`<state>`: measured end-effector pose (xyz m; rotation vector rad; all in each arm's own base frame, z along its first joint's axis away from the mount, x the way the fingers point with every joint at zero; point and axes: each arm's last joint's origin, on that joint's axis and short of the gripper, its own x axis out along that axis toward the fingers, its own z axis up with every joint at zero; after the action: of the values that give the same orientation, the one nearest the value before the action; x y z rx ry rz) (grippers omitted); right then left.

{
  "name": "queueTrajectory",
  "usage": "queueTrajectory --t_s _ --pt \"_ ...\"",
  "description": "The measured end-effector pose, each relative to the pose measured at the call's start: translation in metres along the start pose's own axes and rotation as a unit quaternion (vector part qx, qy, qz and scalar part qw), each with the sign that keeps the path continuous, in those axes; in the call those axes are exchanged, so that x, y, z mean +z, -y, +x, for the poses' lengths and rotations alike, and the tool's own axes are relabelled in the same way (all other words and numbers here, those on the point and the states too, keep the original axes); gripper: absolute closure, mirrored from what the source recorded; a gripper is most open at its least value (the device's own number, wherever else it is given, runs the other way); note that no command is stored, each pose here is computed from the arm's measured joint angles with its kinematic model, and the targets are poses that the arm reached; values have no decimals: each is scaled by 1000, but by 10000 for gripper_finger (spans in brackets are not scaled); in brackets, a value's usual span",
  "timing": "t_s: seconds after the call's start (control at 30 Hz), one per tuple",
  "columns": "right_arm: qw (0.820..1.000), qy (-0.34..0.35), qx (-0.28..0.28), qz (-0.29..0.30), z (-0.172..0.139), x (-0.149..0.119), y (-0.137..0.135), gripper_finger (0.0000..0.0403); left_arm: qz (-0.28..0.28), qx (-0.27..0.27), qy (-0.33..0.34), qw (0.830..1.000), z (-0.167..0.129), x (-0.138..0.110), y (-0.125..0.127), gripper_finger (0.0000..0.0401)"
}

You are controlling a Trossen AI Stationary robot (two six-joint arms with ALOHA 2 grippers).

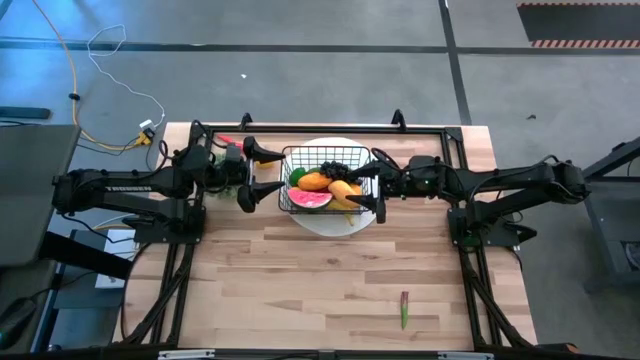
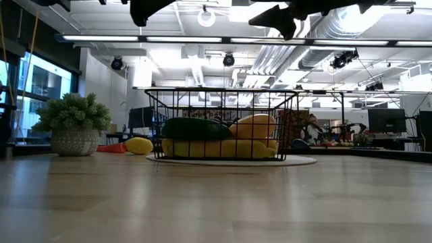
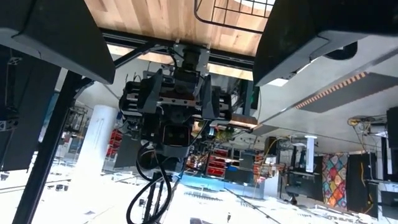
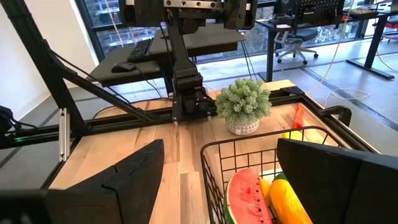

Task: Build produce basket
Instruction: Put the yellow lemon into the wire basket

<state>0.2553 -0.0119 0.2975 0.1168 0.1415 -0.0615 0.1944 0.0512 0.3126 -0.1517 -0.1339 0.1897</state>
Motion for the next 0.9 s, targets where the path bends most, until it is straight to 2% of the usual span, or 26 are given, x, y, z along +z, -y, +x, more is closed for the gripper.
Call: queueTrajectory --t_s 0.13,0.23,0.33,0.43,0.53,0.67,0.8,0.9 --pt "1000 0 0 0 0 0 0 109 0 11 2 1000 0 0 -1 29" --pt "1000 0 0 0 0 0 0 109 0 44 -6 999 1 9 -3 29" --pt "1000 0 0 0 0 0 0 109 4 107 -55 993 1 27 -12 29" --pt "1000 0 0 0 0 0 0 109 30 180 -136 974 1 46 -28 29" --pt "1000 -1 0 0 0 0 0 109 31 254 -205 945 4 64 -55 29" --pt "1000 -1 0 18 0 0 0 109 -16 325 -308 894 10 75 -104 29" --pt "999 -12 -2 47 0 -2 0 109 -46 345 -436 830 18 63 -152 29" --pt "997 -25 -4 67 0 -5 1 109 -65 337 -523 780 25 38 -182 29"
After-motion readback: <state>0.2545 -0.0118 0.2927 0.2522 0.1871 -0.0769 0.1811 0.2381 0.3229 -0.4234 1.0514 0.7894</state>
